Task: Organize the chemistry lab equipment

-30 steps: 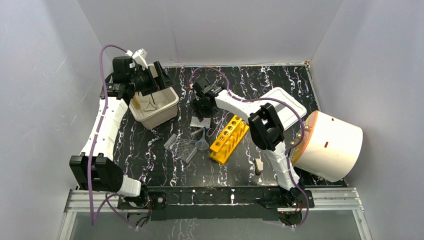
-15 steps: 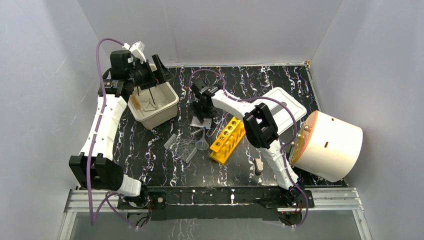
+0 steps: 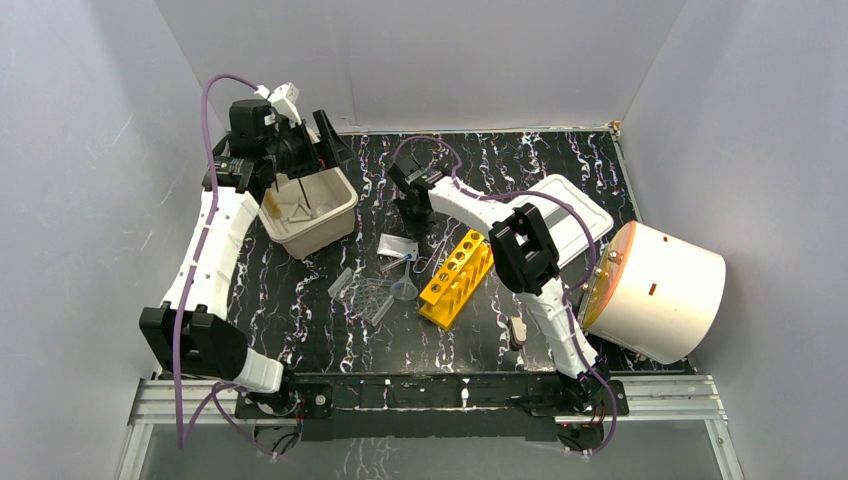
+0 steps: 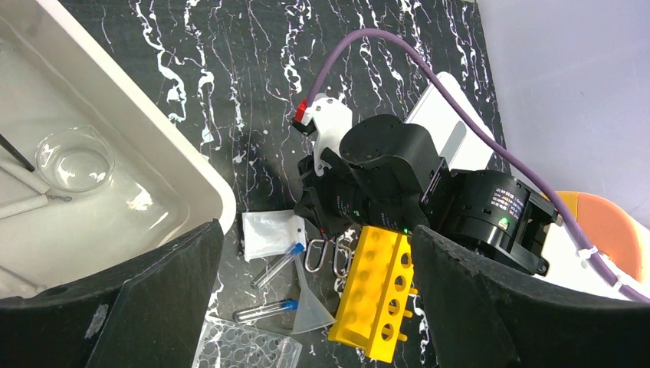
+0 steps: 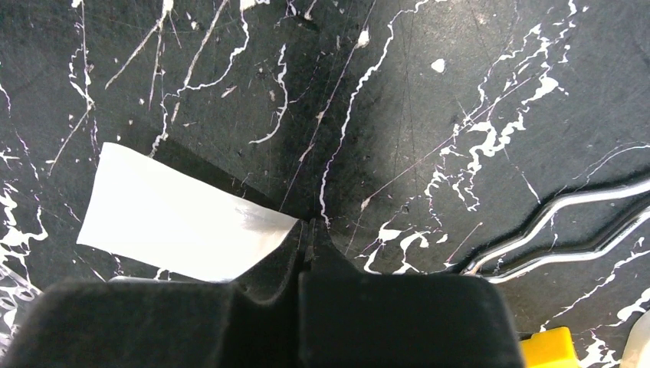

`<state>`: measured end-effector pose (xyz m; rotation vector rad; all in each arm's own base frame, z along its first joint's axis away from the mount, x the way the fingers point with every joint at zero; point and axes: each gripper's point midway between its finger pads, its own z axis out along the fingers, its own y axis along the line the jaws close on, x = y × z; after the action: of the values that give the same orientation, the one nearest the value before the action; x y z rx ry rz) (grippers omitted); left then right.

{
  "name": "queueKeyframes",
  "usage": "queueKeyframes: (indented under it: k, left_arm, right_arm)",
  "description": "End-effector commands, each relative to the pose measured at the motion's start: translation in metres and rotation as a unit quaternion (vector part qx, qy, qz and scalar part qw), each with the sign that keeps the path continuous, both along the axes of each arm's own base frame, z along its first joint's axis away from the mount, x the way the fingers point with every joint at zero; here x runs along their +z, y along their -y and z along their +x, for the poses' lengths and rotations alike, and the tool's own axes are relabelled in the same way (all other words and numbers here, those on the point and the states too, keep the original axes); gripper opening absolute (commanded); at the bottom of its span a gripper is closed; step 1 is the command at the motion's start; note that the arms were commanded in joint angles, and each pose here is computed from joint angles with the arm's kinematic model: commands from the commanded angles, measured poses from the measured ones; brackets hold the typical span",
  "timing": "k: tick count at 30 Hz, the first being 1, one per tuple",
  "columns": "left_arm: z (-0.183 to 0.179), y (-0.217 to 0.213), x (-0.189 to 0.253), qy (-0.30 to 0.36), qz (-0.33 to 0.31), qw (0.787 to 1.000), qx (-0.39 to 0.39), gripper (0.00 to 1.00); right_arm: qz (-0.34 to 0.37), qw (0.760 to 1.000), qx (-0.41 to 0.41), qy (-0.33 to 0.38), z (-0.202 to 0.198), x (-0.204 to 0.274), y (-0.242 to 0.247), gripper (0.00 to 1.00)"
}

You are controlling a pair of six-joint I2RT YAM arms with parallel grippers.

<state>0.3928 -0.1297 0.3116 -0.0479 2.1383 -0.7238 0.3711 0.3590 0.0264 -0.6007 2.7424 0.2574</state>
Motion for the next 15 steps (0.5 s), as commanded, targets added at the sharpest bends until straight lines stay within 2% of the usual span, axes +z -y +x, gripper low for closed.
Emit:
queueKeyframes:
  k: [1, 15]
  left_arm:
    - [-0.001, 0.003, 0.009, 0.011, 0.004, 1.000, -0.006, 0.92]
    - [-0.001, 0.011, -0.002, -0.006, -0.006, 1.000, -0.012, 0.93]
  right_arm:
    - [0.001, 1.000, -0.015, 0.025, 0.010, 0.002, 0.001, 0.00]
    - [0.080, 0.986, -0.033, 0.140, 0.044, 0.097, 0.005, 0.00]
